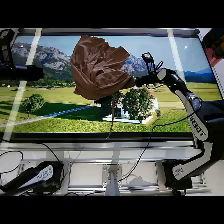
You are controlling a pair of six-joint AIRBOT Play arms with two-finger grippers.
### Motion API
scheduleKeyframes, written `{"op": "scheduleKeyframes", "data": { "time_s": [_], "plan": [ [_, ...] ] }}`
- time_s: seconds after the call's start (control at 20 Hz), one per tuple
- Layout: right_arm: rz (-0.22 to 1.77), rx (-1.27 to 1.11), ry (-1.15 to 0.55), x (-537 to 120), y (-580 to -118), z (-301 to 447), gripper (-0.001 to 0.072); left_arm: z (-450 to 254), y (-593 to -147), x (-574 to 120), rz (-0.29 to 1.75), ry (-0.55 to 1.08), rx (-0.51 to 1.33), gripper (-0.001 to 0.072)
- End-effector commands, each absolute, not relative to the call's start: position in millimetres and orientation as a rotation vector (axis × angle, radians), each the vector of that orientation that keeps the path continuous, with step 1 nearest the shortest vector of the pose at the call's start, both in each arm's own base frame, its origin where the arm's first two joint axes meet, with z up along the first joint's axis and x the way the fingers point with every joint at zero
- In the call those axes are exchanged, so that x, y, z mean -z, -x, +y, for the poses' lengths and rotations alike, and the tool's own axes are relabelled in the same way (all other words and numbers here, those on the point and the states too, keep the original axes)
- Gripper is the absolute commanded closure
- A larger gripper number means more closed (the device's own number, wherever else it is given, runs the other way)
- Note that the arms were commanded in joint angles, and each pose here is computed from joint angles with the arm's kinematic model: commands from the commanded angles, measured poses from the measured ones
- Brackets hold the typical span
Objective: Fold the clothes and pants, and hang the long-sleeved shirts on hangers.
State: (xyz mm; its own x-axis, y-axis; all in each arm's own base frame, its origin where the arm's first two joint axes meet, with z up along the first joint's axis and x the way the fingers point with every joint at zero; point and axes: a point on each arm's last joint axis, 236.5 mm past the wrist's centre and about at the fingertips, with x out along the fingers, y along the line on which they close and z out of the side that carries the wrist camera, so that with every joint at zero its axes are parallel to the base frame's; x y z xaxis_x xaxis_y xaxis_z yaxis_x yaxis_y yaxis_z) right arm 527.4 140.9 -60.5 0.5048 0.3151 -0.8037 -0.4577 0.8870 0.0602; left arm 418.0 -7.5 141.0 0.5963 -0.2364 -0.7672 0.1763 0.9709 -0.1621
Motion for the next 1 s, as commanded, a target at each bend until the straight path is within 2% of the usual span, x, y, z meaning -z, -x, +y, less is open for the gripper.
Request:
{"op": "scheduleKeyframes", "data": {
  "time_s": [0.0,0.25,0.4,0.7,0.75,0.85,0.9,0.95],
  "plan": [
    [0.901,-0.509,0.229,65,-529,157,0.022,-9,-422,-130,0.926,0.093,0.249,0.0692],
    [0.874,-0.52,0.237,68,-544,173,0.0221,-22,-428,-124,0.934,0.156,0.291,0.0692],
    [0.875,-0.498,0.174,65,-563,178,0.0221,-22,-428,-123,0.936,0.156,0.291,0.0692],
    [1.081,-0.575,0.149,89,-525,186,0.0223,-21,-429,-123,0.931,0.157,0.288,0.0692],
    [1.101,-0.584,0.149,91,-520,186,0.0267,-21,-432,-122,0.928,0.158,0.285,0.0692],
    [1.105,-0.588,0.148,89,-518,187,0.0589,-20,-435,-115,0.939,0.164,0.283,0.0691],
    [1.106,-0.593,0.147,86,-517,187,0.0678,-20,-436,-110,0.951,0.168,0.283,0.0682],
    [1.111,-0.599,0.154,81,-514,187,0.0679,-20,-438,-104,0.963,0.172,0.283,0.0683]
  ]
}}
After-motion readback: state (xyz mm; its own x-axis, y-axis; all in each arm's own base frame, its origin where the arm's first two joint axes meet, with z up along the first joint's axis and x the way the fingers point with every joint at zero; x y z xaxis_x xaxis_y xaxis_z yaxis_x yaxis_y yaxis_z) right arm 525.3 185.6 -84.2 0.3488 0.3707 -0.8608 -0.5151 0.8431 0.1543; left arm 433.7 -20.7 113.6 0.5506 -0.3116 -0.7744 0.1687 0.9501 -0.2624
